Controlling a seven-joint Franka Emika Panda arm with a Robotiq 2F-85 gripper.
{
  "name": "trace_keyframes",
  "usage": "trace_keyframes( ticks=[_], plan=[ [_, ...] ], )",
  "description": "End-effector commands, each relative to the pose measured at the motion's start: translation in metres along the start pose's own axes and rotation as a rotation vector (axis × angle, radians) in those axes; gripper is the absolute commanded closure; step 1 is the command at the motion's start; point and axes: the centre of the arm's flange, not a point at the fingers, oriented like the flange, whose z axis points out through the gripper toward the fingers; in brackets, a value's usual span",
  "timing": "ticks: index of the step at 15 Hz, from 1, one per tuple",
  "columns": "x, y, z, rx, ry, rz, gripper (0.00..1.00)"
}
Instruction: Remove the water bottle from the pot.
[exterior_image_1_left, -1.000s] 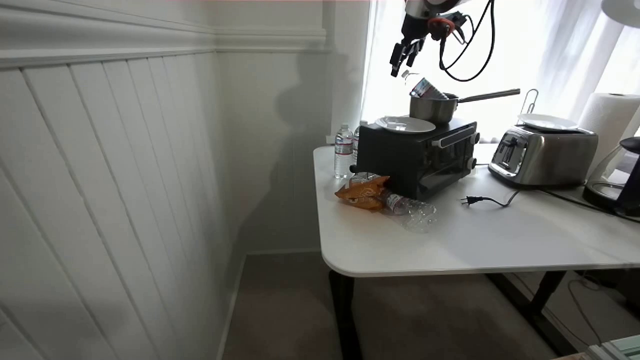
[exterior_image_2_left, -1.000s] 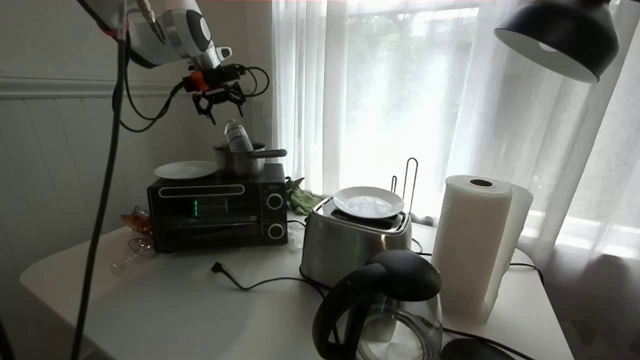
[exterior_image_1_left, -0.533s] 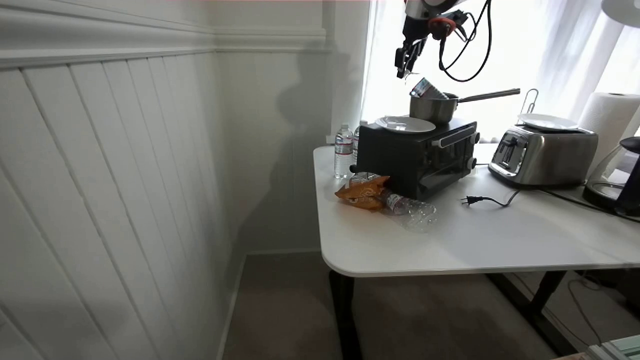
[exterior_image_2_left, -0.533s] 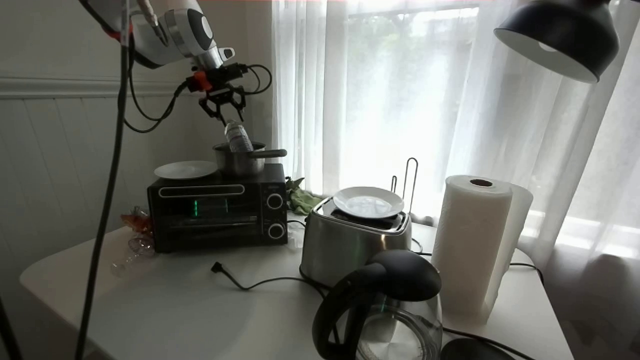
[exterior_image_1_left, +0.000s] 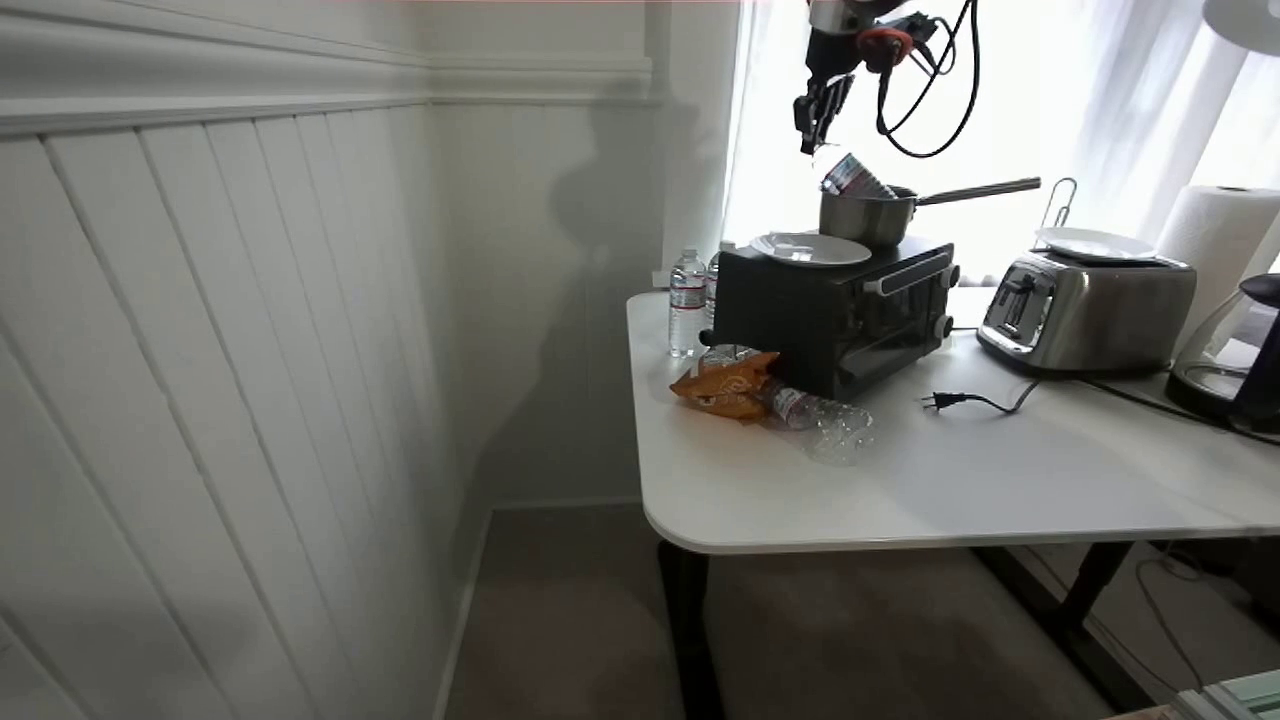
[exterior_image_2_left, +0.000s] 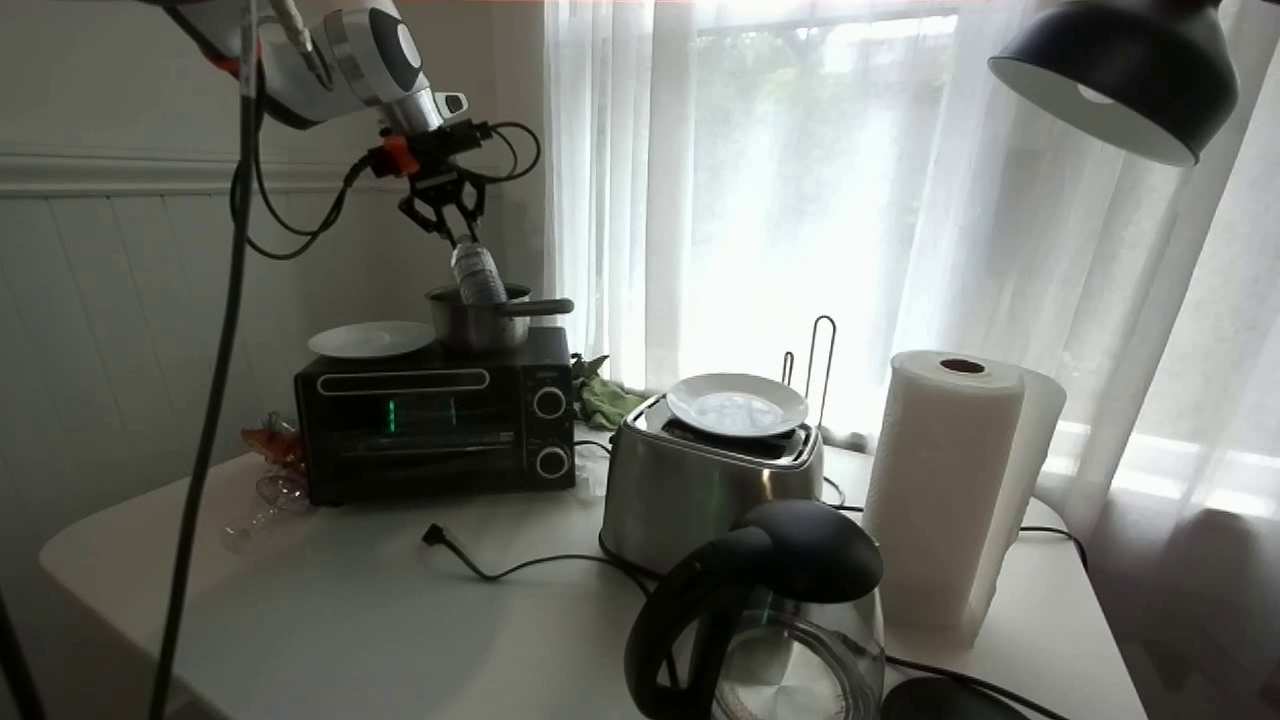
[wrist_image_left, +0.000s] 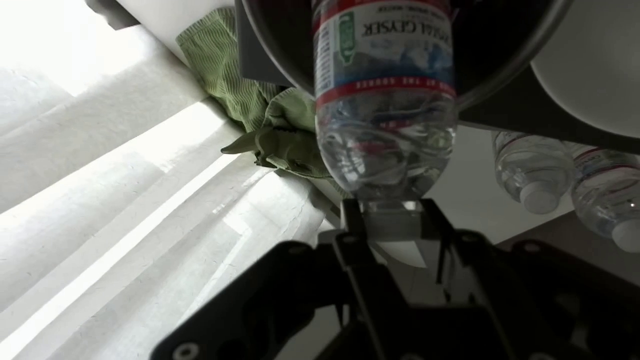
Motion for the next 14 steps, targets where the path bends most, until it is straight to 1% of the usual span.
trace_keyframes(
  ticks=[1,4,8,10,12,14],
  plan=[
    [0.019,0.012,-0.031,-0.043,0.039,0.066,0.92],
    [0.024,0.032,-0.064,-0.061,0.101,0.167,0.92],
    [0.020,0.057,-0.105,-0.078,0.163,0.289,0.92],
    [0.015,0.070,-0.122,-0.091,0.180,0.342,0.92],
    [0.009,0.089,-0.140,-0.117,0.187,0.428,0.92],
    [0.001,0.113,-0.157,-0.124,0.184,0.508,0.92]
  ],
)
